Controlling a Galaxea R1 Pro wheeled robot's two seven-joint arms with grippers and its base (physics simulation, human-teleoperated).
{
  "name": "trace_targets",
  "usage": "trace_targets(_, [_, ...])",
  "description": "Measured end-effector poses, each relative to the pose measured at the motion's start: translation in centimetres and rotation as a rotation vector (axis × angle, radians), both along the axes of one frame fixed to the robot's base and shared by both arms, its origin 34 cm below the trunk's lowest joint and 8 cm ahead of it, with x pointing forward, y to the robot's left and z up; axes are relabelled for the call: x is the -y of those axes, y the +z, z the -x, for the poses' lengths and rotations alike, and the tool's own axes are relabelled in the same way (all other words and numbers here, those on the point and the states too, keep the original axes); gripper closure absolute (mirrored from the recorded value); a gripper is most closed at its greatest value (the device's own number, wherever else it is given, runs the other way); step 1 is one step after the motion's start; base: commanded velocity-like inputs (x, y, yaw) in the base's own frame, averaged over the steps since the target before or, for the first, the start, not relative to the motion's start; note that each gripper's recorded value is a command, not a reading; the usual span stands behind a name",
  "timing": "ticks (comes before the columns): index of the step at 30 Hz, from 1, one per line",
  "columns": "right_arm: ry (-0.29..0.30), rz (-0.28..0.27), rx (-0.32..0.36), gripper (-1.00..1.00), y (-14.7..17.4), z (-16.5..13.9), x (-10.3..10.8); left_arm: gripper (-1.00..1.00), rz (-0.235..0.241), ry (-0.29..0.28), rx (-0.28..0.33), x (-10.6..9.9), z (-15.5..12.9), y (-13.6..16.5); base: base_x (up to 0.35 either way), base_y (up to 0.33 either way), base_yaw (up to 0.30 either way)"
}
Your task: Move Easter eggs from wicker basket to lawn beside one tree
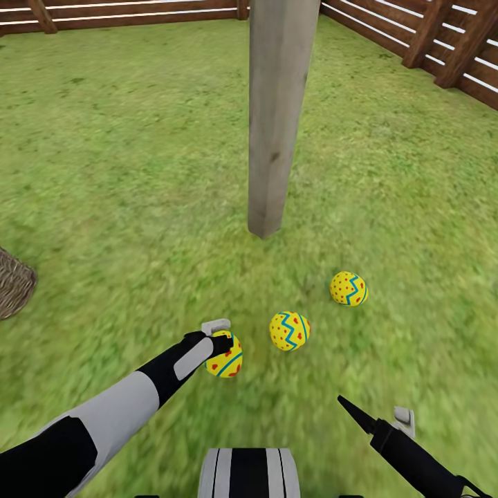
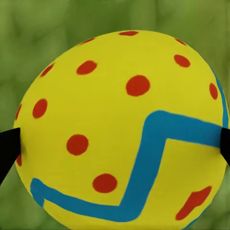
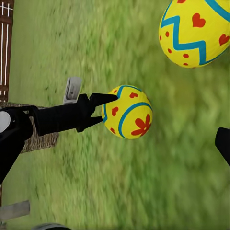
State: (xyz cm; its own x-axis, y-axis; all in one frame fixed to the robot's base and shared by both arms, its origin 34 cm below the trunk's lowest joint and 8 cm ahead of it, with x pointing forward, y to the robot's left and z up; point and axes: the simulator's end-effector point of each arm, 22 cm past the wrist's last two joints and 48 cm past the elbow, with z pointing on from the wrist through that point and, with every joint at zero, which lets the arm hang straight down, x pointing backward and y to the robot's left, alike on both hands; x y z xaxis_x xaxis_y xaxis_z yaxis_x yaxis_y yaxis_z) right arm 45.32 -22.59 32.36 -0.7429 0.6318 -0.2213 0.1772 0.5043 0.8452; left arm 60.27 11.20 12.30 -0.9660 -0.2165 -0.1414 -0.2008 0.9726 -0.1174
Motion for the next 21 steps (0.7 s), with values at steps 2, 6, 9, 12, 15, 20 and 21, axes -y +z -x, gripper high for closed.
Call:
trace_targets(2, [0.000, 0.000, 0.000, -1.00, 0.0, 0.0, 0.0, 1.00, 0.000, 0.000, 0.000, 0.0, 0.0, 0.0, 0.002, 0.000, 0.000])
trace_targets(6, [0.000, 0.000, -0.008, -1.00, -0.3, 0.1, 0.0, 1.00, 0.000, 0.002, -0.005, 0.0, 0.2, -0.4, 0.000, 0.000, 0.000])
trace_targets(9, [0.000, 0.000, -0.019, -1.00, -0.8, 0.3, 0.0, 1.00, 0.001, -0.015, -0.001, 0.3, 0.2, -0.7, 0.000, 0.000, 0.000])
trace_targets(12, [0.001, 0.000, -0.027, -1.00, -1.1, 0.5, 0.0, 1.00, -0.011, -0.019, -0.001, 0.3, 0.1, -0.8, 0.000, 0.000, 0.000])
trace_targets(15, [0.000, 0.000, -0.027, -1.00, -1.1, 0.5, 0.0, 1.00, -0.011, -0.019, -0.001, 0.3, 0.1, -0.8, 0.000, 0.000, 0.000])
trace_targets(20, [0.000, 0.000, -0.028, -1.00, -1.1, 0.5, 0.0, -1.00, 0.013, -0.010, 0.000, 0.8, 0.1, -0.8, 0.000, 0.000, 0.000])
trace_targets(21, [0.000, 0.000, -0.028, -1.00, -1.1, 0.5, 0.0, -1.00, 0.014, -0.008, -0.002, 0.8, 0.2, -0.9, 0.000, 0.000, 0.000])
